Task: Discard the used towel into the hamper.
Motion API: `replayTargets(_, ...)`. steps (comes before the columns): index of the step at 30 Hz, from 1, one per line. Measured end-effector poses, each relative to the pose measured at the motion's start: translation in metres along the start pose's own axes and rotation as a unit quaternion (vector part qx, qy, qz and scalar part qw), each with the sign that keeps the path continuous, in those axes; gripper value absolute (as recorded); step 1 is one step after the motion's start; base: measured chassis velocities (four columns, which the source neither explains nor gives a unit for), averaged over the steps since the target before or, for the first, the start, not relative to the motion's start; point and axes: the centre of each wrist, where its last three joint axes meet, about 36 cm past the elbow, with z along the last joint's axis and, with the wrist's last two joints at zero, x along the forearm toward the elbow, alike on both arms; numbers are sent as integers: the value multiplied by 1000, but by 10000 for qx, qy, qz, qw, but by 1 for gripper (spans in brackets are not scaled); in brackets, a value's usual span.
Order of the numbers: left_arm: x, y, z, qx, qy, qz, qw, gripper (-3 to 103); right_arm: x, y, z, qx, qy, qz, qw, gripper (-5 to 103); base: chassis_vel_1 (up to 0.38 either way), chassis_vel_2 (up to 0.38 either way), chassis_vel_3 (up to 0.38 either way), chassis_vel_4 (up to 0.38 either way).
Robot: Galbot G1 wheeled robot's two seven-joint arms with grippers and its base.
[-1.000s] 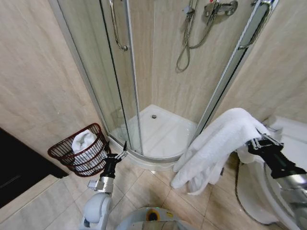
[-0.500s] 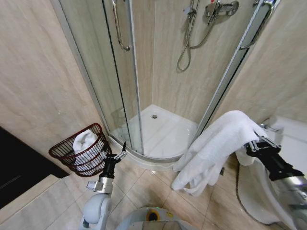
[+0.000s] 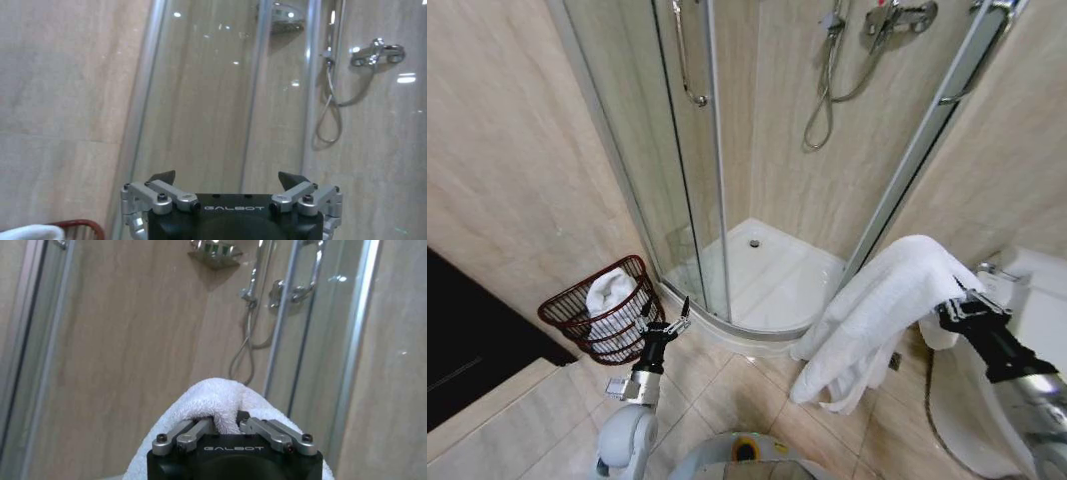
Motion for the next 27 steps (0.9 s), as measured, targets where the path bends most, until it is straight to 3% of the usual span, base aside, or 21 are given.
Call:
replayTargets(20,-8,5,2,-40,53,74,10000,100,-2,13,9,-49,145,-416,9990,11,74,78,71,74)
replayTargets(27,-8,6,3,-53,87,97,9999,100,-6,7,4,94,105,-739,9972,11,78,81,66,72)
